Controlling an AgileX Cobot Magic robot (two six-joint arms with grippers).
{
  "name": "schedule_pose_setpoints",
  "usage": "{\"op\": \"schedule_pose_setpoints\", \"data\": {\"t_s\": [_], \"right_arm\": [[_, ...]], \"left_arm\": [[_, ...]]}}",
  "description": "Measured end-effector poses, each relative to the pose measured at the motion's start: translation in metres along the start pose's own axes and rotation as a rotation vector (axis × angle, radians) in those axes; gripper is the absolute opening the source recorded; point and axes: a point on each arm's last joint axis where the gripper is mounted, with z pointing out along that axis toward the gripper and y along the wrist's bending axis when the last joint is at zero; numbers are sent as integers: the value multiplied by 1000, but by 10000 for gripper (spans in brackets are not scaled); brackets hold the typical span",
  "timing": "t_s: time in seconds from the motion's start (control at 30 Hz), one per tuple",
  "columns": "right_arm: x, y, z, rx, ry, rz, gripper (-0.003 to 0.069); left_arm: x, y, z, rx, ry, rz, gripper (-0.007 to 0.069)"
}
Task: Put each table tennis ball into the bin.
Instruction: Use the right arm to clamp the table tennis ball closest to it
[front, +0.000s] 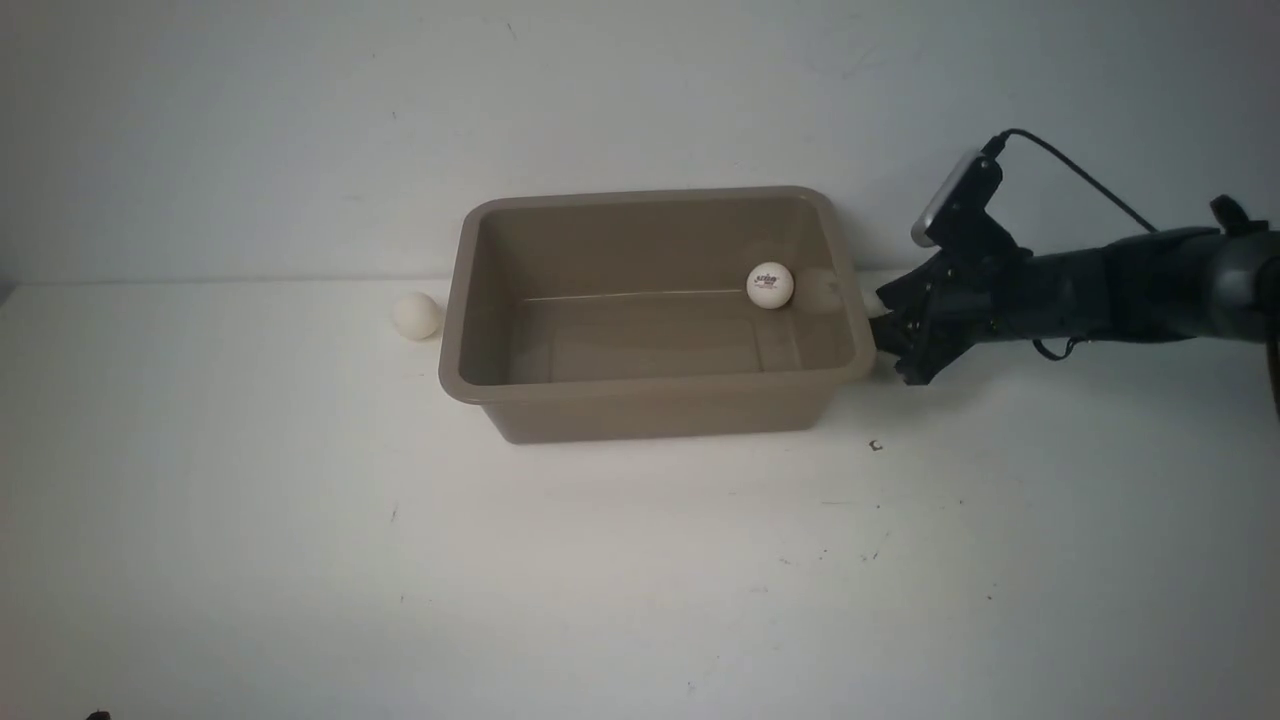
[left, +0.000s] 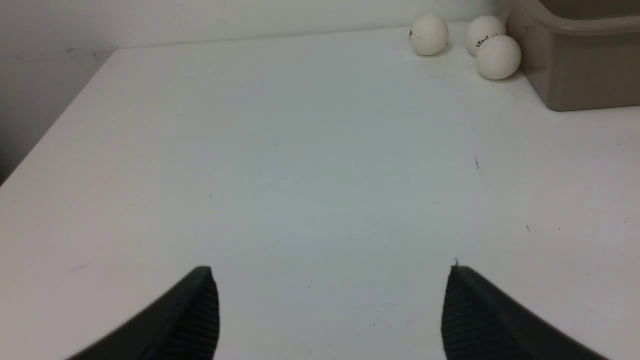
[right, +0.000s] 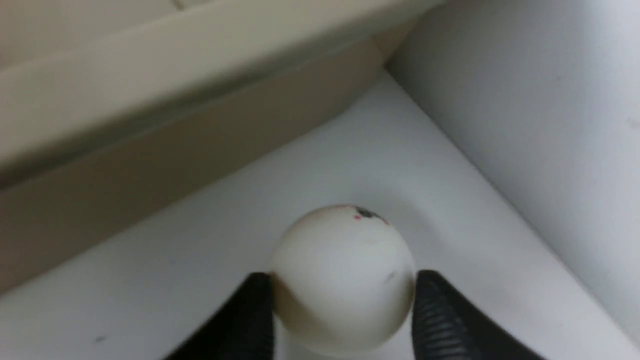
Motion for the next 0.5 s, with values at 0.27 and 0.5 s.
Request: {"op": "schedule_pose_setpoints", "data": {"t_s": [0.27,0.5], "right_arm": [[-6,-7,-1,66,-54,21,304],[-16,-15,-14,108,-36,-53,304]], "left_arm": [[0,0,0,0,0,0,541],[0,0,0,0,0,0,541]]}}
